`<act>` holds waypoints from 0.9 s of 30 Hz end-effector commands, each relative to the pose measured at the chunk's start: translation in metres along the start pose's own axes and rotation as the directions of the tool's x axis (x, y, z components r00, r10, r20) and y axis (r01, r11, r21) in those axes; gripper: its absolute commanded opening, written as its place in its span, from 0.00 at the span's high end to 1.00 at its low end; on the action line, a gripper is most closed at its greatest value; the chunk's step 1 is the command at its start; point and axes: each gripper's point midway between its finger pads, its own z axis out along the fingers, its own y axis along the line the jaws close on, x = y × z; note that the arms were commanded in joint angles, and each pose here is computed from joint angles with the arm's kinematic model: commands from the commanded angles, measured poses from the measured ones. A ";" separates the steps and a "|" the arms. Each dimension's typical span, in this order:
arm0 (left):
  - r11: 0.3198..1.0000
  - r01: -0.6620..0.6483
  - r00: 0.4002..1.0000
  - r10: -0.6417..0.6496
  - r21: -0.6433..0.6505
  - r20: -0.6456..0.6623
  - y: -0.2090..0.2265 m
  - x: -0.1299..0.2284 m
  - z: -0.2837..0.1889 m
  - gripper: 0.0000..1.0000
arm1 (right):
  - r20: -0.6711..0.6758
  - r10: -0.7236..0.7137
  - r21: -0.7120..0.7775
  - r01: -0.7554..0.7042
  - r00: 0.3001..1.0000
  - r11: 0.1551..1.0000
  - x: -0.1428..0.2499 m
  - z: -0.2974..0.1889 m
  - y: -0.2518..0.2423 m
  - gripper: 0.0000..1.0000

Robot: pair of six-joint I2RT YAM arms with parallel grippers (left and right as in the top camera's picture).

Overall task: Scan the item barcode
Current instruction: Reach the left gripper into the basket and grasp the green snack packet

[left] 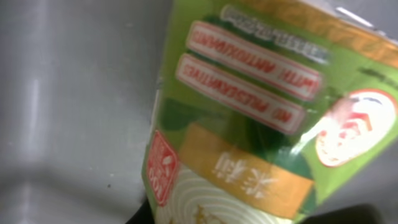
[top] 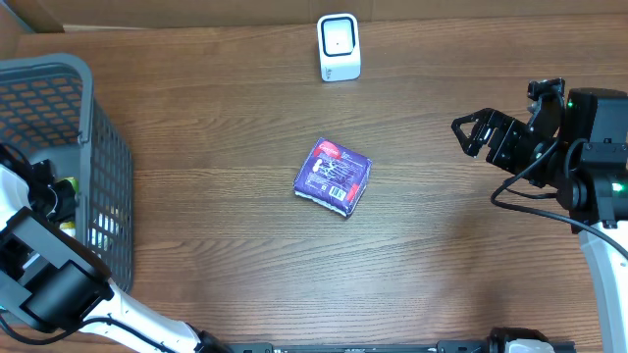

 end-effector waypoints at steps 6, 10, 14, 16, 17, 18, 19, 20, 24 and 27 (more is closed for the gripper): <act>0.992 0.117 0.990 -0.120 0.044 0.071 -0.015 -0.037 -0.034 0.90 | 0.036 -0.005 -0.006 0.005 0.999 1.000 -0.010 -0.007 0.005 0.00; 0.994 0.061 0.979 -0.077 0.088 0.187 -0.035 -0.075 -0.093 0.92 | 0.037 -0.006 -0.006 0.006 0.999 1.000 -0.010 -0.007 0.005 0.00; 0.997 0.012 0.949 -0.036 0.078 0.313 -0.055 -0.102 -0.168 0.96 | 0.034 -0.005 -0.005 0.005 0.999 1.000 -0.009 -0.007 0.005 0.00; 0.997 0.026 0.924 -0.049 0.066 0.379 -0.062 -0.108 -0.211 0.96 | 0.033 -0.004 -0.004 0.004 0.999 1.000 -0.009 -0.007 0.005 0.00; 0.997 0.025 0.910 -0.053 0.072 0.412 -0.068 -0.108 -0.232 0.96 | 0.031 -0.003 -0.003 0.003 1.000 1.000 -0.008 -0.007 0.005 0.00; 0.996 0.028 0.895 -0.061 0.080 0.441 -0.072 -0.107 -0.252 0.96 | 0.028 -0.001 -0.002 0.001 1.000 1.000 -0.008 -0.007 0.004 0.00; 0.996 0.032 0.883 -0.069 0.087 0.464 -0.076 -0.104 -0.268 0.96 | 0.027 -0.001 -0.002 0.001 1.000 1.000 -0.007 -0.007 0.004 0.00; 0.994 0.033 0.867 -0.078 0.100 0.492 -0.082 -0.099 -0.288 0.96 | 0.025 0.000 -0.001 0.000 1.000 1.000 -0.007 -0.007 0.004 0.00; 0.984 0.020 0.814 -0.119 0.177 0.569 -0.109 -0.075 -0.347 0.96 | 0.024 0.001 -0.001 -0.001 1.000 1.000 -0.007 -0.007 0.004 0.00; 0.957 -0.074 0.788 -0.117 0.282 0.604 -0.152 -0.050 -0.384 0.96 | 0.024 0.001 -0.001 -0.001 1.000 1.000 -0.007 -0.007 0.004 0.00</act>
